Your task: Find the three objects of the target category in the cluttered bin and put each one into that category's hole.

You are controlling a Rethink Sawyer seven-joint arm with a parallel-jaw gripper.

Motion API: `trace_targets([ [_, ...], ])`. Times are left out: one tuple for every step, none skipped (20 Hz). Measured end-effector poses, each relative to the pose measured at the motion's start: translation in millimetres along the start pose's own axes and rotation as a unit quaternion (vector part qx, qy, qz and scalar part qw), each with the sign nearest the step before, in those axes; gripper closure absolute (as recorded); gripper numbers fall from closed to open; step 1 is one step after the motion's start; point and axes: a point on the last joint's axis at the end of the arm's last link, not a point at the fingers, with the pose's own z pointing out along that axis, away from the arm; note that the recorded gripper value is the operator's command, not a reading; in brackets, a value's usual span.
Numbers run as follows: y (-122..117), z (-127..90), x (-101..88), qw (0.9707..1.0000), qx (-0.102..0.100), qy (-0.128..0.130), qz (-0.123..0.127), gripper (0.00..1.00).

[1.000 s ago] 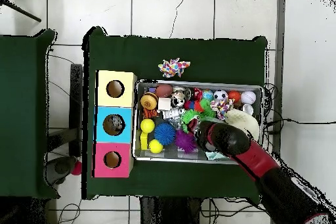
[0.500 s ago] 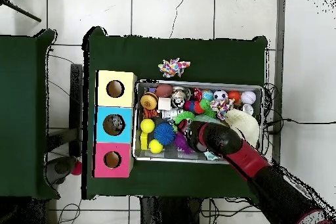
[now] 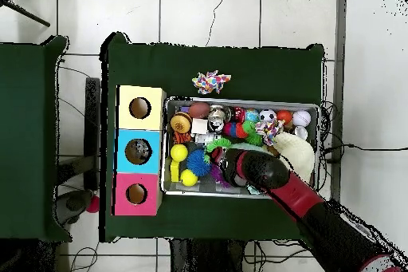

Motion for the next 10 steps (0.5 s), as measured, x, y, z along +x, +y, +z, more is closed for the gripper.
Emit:
trace_targets([
  [0.9, 0.0, 1.2, 1.0, -0.001, 0.001, 0.0, 1.0],
  [2.4, 0.0, 3.1, 1.0, -0.001, 0.003, -0.001, 1.0],
  [3.7, -0.2, 4.6, 1.0, -0.002, 0.004, -0.001, 1.0],
  [4.7, -0.4, 5.6, 1.0, -0.003, 0.005, -0.001, 1.0],
  [7.3, -1.5, 8.9, 1.0, -0.003, 0.008, 0.0, 1.0],
  [9.0, -2.9, 10.9, 1.0, -0.003, 0.009, 0.001, 1.0],
  [11.1, -4.6, 12.9, 0.9999, -0.003, 0.01, 0.002, 1.0],
  [13.2, -6.2, 14.8, 0.9999, -0.002, 0.011, 0.002, 1.0],
  [15.4, -8.1, 17.0, 0.9999, -0.001, 0.012, 0.002, 1.0],
  [19.0, -11.3, 19.9, 0.9999, 0.001, 0.013, 0.001, 1.0],
])
